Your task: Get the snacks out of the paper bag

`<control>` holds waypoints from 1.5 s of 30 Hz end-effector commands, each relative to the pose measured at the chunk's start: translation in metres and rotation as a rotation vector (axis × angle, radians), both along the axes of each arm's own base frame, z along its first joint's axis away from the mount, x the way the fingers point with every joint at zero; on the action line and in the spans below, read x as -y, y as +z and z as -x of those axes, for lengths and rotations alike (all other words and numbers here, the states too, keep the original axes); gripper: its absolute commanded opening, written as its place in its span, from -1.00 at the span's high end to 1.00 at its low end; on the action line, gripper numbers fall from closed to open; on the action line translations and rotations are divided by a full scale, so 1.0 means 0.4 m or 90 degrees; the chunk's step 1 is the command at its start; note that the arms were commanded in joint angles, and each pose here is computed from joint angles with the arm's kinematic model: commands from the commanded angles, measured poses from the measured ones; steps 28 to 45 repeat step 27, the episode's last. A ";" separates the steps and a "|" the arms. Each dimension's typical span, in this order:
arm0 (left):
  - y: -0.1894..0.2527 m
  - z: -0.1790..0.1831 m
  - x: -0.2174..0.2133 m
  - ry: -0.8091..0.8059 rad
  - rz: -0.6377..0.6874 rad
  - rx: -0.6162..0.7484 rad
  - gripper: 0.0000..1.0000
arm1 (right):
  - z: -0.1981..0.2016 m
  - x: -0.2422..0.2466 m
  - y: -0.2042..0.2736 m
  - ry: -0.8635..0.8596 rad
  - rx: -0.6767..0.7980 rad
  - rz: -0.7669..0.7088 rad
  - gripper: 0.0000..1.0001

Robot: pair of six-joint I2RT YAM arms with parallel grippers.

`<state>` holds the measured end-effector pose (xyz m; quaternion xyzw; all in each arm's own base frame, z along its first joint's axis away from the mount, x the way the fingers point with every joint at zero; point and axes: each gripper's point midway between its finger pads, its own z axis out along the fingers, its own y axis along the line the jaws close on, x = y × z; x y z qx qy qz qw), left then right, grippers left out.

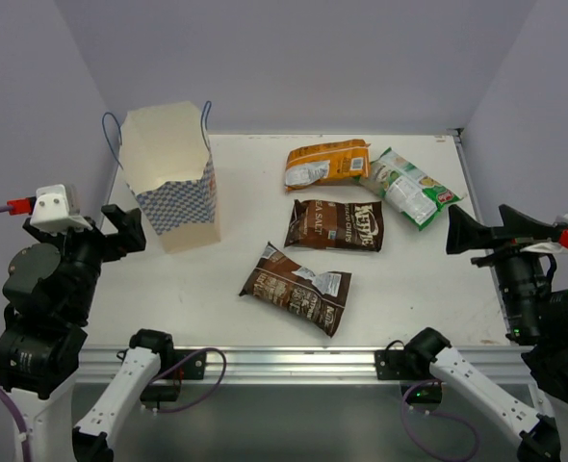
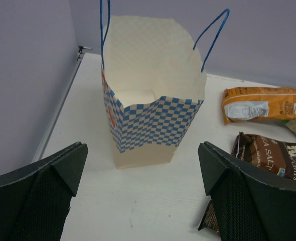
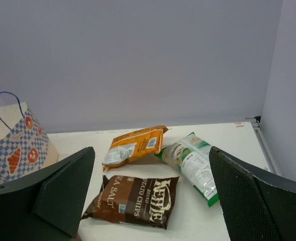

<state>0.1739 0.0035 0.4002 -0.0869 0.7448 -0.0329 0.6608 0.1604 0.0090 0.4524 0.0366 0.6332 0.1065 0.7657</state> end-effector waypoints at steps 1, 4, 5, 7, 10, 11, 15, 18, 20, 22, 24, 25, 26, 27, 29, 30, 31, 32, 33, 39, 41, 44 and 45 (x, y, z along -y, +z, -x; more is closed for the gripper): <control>0.037 0.010 -0.013 0.008 -0.024 0.020 -1.00 | -0.005 0.017 0.036 -0.028 0.037 0.001 -0.98; 0.050 0.015 -0.020 0.015 -0.026 0.032 -1.00 | 0.001 0.027 0.050 -0.036 0.051 -0.012 -0.98; 0.053 0.015 -0.022 0.018 -0.025 0.036 -1.00 | 0.003 0.030 0.054 -0.037 0.055 -0.016 -0.98; 0.060 0.018 -0.025 0.023 -0.022 0.045 -1.00 | 0.001 0.027 0.056 -0.036 0.055 -0.015 -0.98; 0.070 0.021 -0.027 0.025 -0.016 0.059 -1.00 | 0.002 0.029 0.062 -0.037 0.059 -0.017 -0.98; 0.070 0.019 -0.026 0.024 -0.017 0.058 -1.00 | 0.003 0.030 0.065 -0.037 0.062 -0.019 -0.98; 0.072 0.015 -0.023 0.021 -0.015 0.053 -1.00 | 0.001 0.025 0.064 -0.033 0.068 -0.031 -0.98; 0.075 0.015 -0.019 0.017 -0.014 0.054 -1.00 | -0.004 0.018 0.060 -0.027 0.068 -0.043 -0.98; 0.079 0.017 -0.018 0.016 -0.011 0.056 -1.00 | -0.005 0.015 0.062 -0.025 0.069 -0.046 -0.98; 0.078 0.018 -0.017 0.014 -0.011 0.055 -1.00 | -0.004 0.014 0.069 -0.022 0.072 -0.045 -0.98; 0.074 0.017 -0.016 0.012 -0.010 0.052 -1.00 | -0.004 0.013 0.073 -0.021 0.073 -0.045 -0.98; 0.071 0.018 -0.016 0.012 -0.009 0.051 -1.00 | -0.002 0.013 0.076 -0.020 0.075 -0.046 -0.98; 0.069 0.018 -0.015 0.012 -0.008 0.050 -1.00 | -0.003 0.013 0.077 -0.020 0.076 -0.046 -0.98; 0.067 0.017 -0.015 0.012 -0.007 0.049 -1.00 | -0.005 0.013 0.076 -0.022 0.074 -0.044 -0.98; 0.067 0.017 -0.015 0.012 -0.007 0.049 -1.00 | -0.005 0.013 0.076 -0.022 0.074 -0.044 -0.98; 0.067 0.017 -0.015 0.012 -0.007 0.049 -1.00 | -0.005 0.013 0.076 -0.022 0.074 -0.044 -0.98; 0.067 0.017 -0.015 0.012 -0.007 0.049 -1.00 | -0.005 0.013 0.076 -0.022 0.074 -0.044 -0.98; 0.067 0.017 -0.015 0.012 -0.007 0.049 -1.00 | -0.005 0.013 0.076 -0.022 0.074 -0.044 -0.98; 0.067 0.017 -0.015 0.012 -0.007 0.049 -1.00 | -0.005 0.013 0.076 -0.022 0.074 -0.044 -0.98; 0.067 0.017 -0.015 0.012 -0.007 0.049 -1.00 | -0.005 0.013 0.076 -0.022 0.074 -0.044 -0.98; 0.067 0.017 -0.015 0.012 -0.007 0.049 -1.00 | -0.005 0.013 0.076 -0.022 0.074 -0.044 -0.98; 0.067 0.017 -0.015 0.012 -0.007 0.049 -1.00 | -0.005 0.013 0.076 -0.022 0.074 -0.044 -0.98; 0.067 0.017 -0.015 0.012 -0.007 0.049 -1.00 | -0.005 0.013 0.076 -0.022 0.074 -0.044 -0.98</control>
